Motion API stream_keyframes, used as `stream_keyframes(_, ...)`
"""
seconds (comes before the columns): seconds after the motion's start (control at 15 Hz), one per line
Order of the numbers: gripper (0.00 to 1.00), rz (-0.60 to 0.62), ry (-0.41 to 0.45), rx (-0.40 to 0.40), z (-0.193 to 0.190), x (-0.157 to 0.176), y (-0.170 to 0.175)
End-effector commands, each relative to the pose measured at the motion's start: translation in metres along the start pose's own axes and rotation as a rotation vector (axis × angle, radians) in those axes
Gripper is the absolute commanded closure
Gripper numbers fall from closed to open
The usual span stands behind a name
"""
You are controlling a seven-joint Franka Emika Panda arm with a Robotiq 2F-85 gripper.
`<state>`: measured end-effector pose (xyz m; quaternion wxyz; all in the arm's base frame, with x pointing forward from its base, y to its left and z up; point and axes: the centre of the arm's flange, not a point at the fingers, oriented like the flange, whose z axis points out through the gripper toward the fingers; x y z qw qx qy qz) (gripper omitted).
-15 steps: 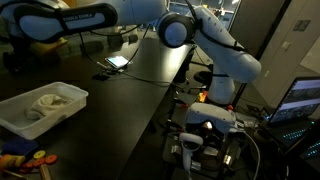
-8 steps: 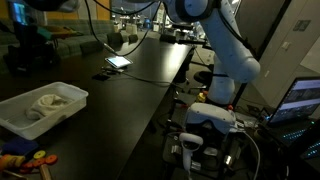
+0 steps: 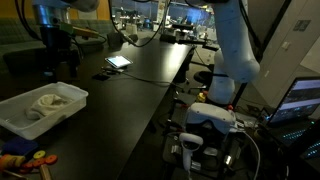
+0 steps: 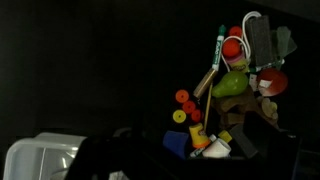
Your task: Use the white cloth to push the items on the table to the left and then put the cloth in the dish
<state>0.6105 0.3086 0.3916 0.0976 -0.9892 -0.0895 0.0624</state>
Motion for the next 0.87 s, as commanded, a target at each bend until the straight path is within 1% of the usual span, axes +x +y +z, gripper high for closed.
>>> stream_keyframes(0.0, 0.0, 0.087, 0.003, 0.035, 0.008, -0.08, 0.027)
stream_keyframes(0.13, 0.0, 0.12, 0.009, 0.026, 0.012, -0.097, 0.039)
stream_keyframes(0.4, 0.0, 0.173, 0.1, -0.038, 0.018, -0.13, 0.071)
stream_keyframes(0.67, 0.0, 0.168, 0.203, -0.074, 0.023, -0.167, 0.11)
stream_keyframes(0.73, 0.0, 0.17, 0.133, -0.057, 0.024, -0.111, 0.086)
stream_keyframes(0.8, 0.0, 0.176, 0.148, -0.063, 0.026, -0.121, 0.093)
